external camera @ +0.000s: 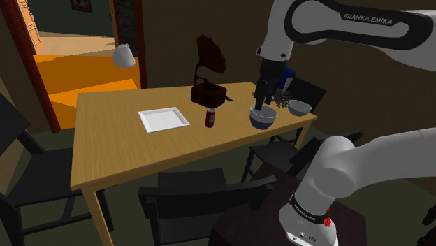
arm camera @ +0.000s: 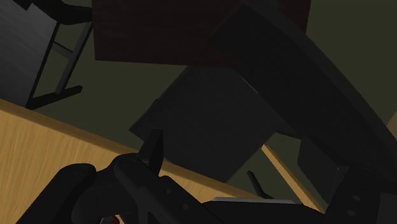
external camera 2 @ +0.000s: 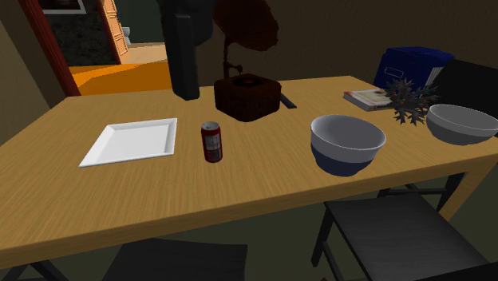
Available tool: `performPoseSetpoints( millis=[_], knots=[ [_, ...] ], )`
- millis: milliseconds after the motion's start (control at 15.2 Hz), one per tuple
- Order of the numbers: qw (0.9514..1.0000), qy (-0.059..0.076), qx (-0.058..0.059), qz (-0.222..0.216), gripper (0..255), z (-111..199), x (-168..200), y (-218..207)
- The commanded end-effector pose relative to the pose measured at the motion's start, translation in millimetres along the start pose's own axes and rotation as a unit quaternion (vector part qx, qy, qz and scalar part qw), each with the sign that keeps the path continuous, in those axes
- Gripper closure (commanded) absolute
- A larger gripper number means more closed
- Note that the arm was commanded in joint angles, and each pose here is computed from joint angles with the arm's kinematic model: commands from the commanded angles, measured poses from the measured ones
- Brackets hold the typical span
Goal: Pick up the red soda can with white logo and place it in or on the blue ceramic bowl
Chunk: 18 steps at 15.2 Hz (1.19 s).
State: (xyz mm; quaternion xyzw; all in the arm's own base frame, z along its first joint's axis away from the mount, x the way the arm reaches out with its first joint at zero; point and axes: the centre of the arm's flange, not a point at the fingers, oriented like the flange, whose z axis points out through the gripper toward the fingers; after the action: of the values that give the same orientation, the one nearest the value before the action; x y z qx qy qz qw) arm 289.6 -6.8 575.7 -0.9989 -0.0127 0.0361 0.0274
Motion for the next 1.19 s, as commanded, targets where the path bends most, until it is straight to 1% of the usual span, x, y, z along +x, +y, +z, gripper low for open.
performPoseSetpoints(
  millis=[0,1122],
  knots=[
    [1.0,0.0,0.0,0.0,0,0.0,0.0,0.0],
    [0.9999,0.014,-0.007,-0.003,0,91.4,171.1,103.5]
  ],
)
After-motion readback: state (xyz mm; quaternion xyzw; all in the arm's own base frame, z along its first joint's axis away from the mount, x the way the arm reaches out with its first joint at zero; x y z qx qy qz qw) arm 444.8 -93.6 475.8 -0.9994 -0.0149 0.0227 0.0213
